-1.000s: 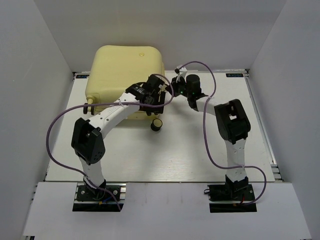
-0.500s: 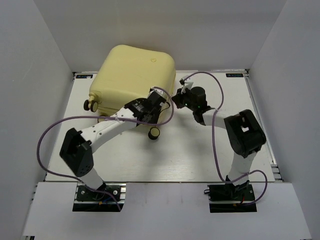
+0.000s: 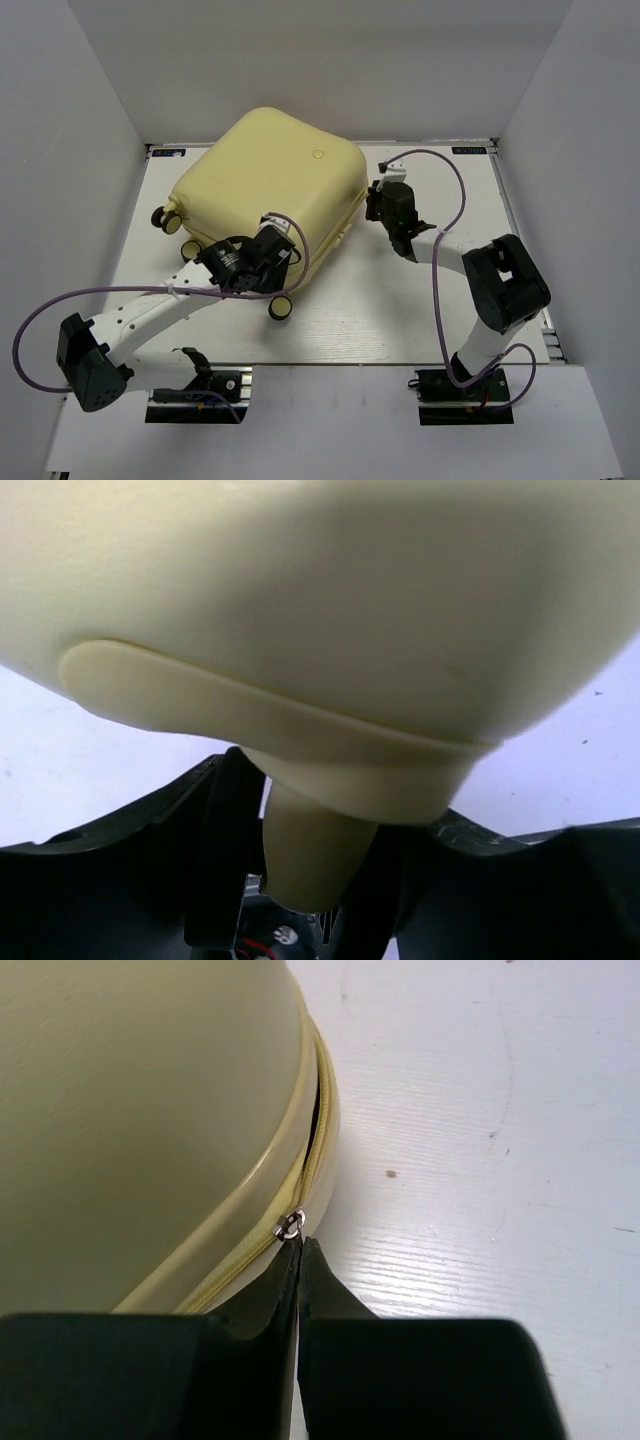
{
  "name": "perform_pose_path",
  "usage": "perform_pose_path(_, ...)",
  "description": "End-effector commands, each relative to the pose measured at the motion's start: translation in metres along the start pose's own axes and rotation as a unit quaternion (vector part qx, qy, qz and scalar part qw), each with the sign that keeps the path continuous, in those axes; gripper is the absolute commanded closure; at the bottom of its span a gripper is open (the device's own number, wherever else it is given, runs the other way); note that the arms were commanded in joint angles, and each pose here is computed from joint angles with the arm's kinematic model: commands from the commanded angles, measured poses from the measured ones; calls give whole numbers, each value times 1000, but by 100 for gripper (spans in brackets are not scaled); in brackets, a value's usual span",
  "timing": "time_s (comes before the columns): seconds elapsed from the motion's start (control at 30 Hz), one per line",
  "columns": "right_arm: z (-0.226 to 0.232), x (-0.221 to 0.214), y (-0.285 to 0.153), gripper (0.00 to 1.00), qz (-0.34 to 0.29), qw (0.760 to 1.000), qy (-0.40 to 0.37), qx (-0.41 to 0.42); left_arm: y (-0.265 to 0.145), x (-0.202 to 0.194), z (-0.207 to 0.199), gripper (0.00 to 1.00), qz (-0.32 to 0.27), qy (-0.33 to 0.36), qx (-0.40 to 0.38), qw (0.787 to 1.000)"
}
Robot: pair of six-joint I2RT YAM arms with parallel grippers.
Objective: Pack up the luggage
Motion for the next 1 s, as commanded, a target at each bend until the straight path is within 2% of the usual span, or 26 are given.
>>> perform_pose_path(0.0, -88, -5, 1, 100, 19, 974, 3, -224, -19, -44, 94, 100, 65, -105, 222, 967)
perform_pose_path(0.1, -100, -1, 18, 100, 10, 973, 13, -232, -20, -51, 115, 100, 89, -153, 267, 947)
perform_pose_path(0.23, -92, 1, 47, 100, -43, 989, 24, -142, -16, -55, 135, 100, 115, -188, 298, 929)
perform_pose_path(0.27, -90, 15, 50, 100, -83, 987, 31, -131, -16, -52, 138, 100, 117, -195, 302, 926)
perform_pose_path(0.3, -86, 8, 51, 100, -83, 990, 31, -111, -13, -50, 150, 100, 132, -212, 322, 913)
perform_pose_path(0.37, -85, 14, 49, 100, -104, 988, 45, -108, -8, -36, 165, 100, 119, -242, 336, 903)
perform_pose_path(0.43, -78, 15, 46, 100, -119, 989, 44, -79, 0, -26, 177, 100, 129, -247, 341, 898)
perform_pose_path(0.47, -72, 18, 46, 100, -128, 989, 40, -61, 1, -15, 183, 100, 121, -274, 333, 894)
perform_pose_path(0.53, -65, 22, 49, 100, -128, 990, 29, -40, 7, 7, 195, 100, 96, -294, 323, 894)
perform_pose_path(0.63, -56, 34, 65, 100, -122, 992, 4, -11, -11, 45, 211, 100, 27, -285, 336, 897)
perform_pose_path(0.67, -53, 26, 72, 100, -113, 993, -13, -13, -20, 52, 220, 100, -2, -284, 358, 890)
perform_pose_path(0.7, -58, 38, 78, 100, -126, 992, -15, -18, -22, 56, 223, 100, -15, -289, 358, 888)
perform_pose_path(0.73, -63, 59, 83, 100, -145, 989, -13, -36, -32, 51, 237, 100, -24, -307, 370, 876)
perform_pose_path(0.77, -66, 46, 94, 100, -132, 990, -14, -44, -28, 52, 237, 100, -25, -322, 353, 878)
perform_pose_path(0.83, -82, 55, 104, 100, -130, 987, -17, -95, -24, 44, 248, 100, -21, -354, 340, 871)
perform_pose_path(0.9, -89, 40, 114, 100, -109, 986, -32, -125, -15, 45, 243, 100, -19, -364, 310, 878)
perform_pose_path(0.97, -85, 38, 112, 100, -108, 988, -27, -105, -2, 51, 236, 100, -16, -345, 283, 895)
Point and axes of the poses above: each gripper's point midway between its finger pads, its own y axis out along the fingers, its own z axis along the line the jaws close on, x = y × z, the point moved 2 cm from there along -y, back along the fingers, and after that the axes turned 7 degrees about -y, right-handed, at the moved point
